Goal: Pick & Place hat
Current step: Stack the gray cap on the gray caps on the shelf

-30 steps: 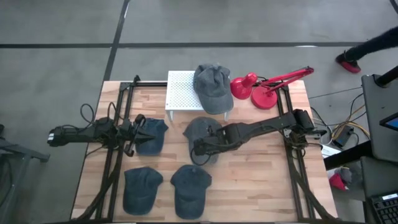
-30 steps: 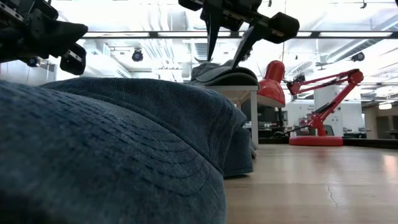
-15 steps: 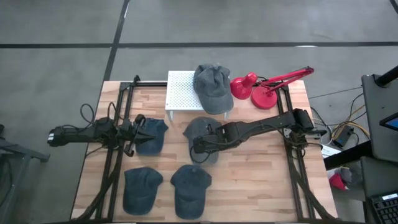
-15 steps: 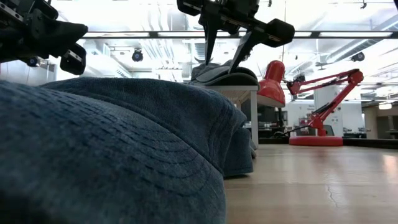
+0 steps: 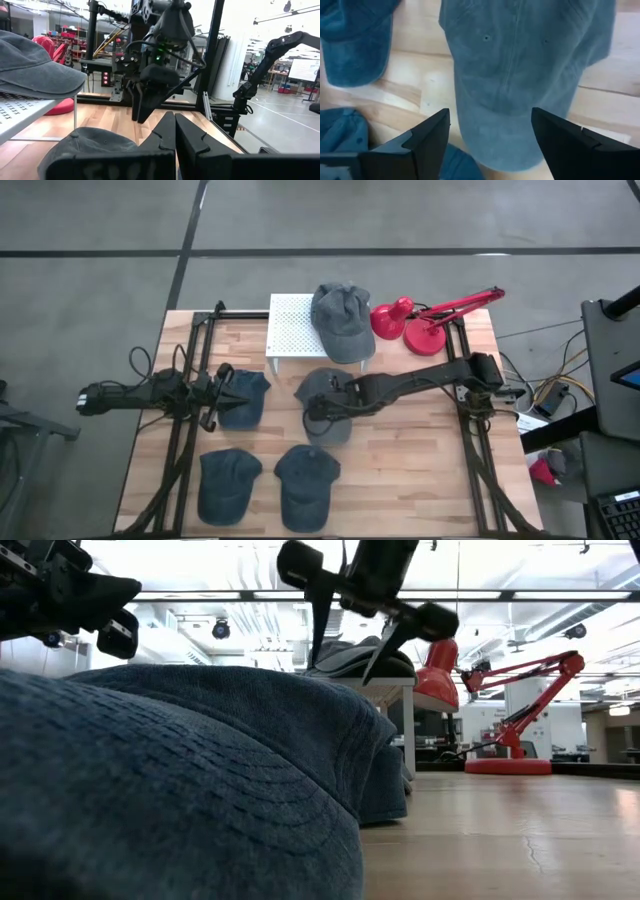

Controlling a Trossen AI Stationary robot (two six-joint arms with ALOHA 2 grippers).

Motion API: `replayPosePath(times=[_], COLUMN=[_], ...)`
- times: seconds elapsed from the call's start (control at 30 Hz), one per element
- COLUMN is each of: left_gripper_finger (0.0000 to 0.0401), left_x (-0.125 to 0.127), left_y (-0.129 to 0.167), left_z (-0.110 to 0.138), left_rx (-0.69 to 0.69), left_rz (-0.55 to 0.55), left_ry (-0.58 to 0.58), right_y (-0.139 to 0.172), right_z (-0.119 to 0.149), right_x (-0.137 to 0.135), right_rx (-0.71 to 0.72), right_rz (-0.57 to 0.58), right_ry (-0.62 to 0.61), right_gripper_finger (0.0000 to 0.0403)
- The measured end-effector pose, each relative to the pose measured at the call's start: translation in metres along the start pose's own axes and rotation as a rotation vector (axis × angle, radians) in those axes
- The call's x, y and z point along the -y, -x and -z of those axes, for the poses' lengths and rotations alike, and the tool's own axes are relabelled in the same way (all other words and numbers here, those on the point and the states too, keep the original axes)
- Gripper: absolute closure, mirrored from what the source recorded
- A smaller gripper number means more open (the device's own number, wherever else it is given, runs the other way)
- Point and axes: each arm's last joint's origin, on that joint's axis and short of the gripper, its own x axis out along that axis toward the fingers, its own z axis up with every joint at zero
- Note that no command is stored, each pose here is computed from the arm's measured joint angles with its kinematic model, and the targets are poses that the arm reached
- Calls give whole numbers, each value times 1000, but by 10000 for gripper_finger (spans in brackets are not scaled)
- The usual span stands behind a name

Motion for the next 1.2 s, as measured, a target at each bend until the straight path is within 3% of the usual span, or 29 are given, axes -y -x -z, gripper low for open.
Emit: replayPosePath(times=[1.03, 1.2], left_gripper_finger=[401, 401], left_x=[0, 0], left_y=[0, 0], left_z=[0, 0], left_rx=[0, 0], left_rz=[0, -4], left_ry=[0, -1], right_y=[-27, -44], right_z=[-6, -4], right_x=[18, 24], right_rx=[-47, -42], right_rz=[53, -4], right_ry=[26, 6], right_gripper_finger=[142, 142])
